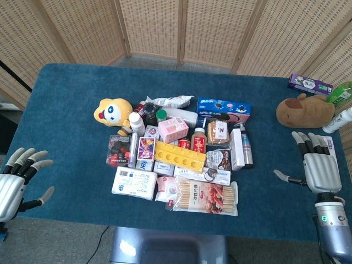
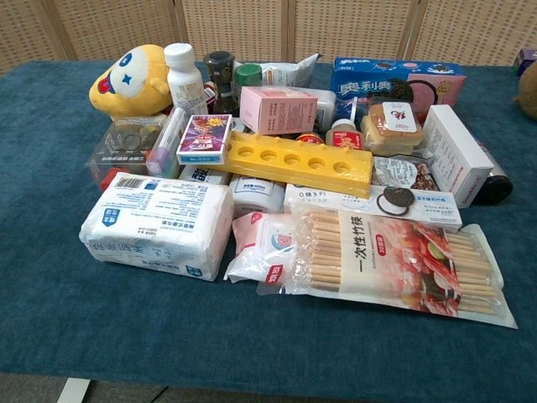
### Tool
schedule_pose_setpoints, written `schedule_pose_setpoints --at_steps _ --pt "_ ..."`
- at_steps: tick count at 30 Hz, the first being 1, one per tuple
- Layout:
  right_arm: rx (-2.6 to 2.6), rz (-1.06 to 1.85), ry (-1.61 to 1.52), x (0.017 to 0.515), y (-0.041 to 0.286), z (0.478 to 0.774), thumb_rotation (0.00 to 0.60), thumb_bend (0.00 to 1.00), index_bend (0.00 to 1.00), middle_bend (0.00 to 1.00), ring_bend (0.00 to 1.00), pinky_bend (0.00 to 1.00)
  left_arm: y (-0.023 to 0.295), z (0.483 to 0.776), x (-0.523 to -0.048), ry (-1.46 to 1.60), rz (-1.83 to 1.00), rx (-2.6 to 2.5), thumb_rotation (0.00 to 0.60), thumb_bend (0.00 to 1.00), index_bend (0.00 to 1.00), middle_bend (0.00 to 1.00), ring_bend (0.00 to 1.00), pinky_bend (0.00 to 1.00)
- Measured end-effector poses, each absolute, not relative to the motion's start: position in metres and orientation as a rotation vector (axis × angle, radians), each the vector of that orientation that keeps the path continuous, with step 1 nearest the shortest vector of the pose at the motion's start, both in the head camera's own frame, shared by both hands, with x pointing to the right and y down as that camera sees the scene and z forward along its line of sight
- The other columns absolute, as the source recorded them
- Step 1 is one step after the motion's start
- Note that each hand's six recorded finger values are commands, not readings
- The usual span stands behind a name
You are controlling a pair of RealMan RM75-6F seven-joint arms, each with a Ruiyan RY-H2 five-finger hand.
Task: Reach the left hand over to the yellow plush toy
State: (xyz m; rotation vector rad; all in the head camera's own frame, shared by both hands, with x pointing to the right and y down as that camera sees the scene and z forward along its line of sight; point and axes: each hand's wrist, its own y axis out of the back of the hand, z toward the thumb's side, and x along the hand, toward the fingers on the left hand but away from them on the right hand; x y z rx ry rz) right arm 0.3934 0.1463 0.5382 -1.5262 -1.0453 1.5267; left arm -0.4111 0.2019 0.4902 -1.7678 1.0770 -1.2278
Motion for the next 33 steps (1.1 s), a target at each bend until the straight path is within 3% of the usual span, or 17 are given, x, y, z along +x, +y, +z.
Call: schedule_pose_setpoints --at_steps 22,28,30,33 --pt "-1.609 1.513 -1.118 0.399 0.164 0.54 0.329 0.05 0.0 0.0 0.0 0.0 0.192 0.49 -0.401 1.058 -1.184 -1.829 0.52 0.36 0.24 0.17 0.13 0.0" --pt "-1.623 1.515 -1.122 0.397 0.164 0.539 0.333 0.05 0.0 0.0 0.0 0.0 0.18 0.504 -0.399 1.006 -1.211 -1.86 0.517 0.36 0.12 0.12 0.11 0.0" --pt "-1.626 1.515 -1.118 0.396 0.164 0.539 0.333 0.05 0.0 0.0 0.0 0.0 0.175 0.508 -0.399 0.993 -1.223 -1.863 0.515 0.36 0.03 0.08 0.07 0.0" --pt "-1.632 1.519 -1.118 0.395 0.165 0.539 0.334 0.05 0.0 0.0 0.0 0.0 0.167 0.515 -0.401 0.983 -1.241 -1.872 0.506 0.35 0.0 0.01 0.0 0.0"
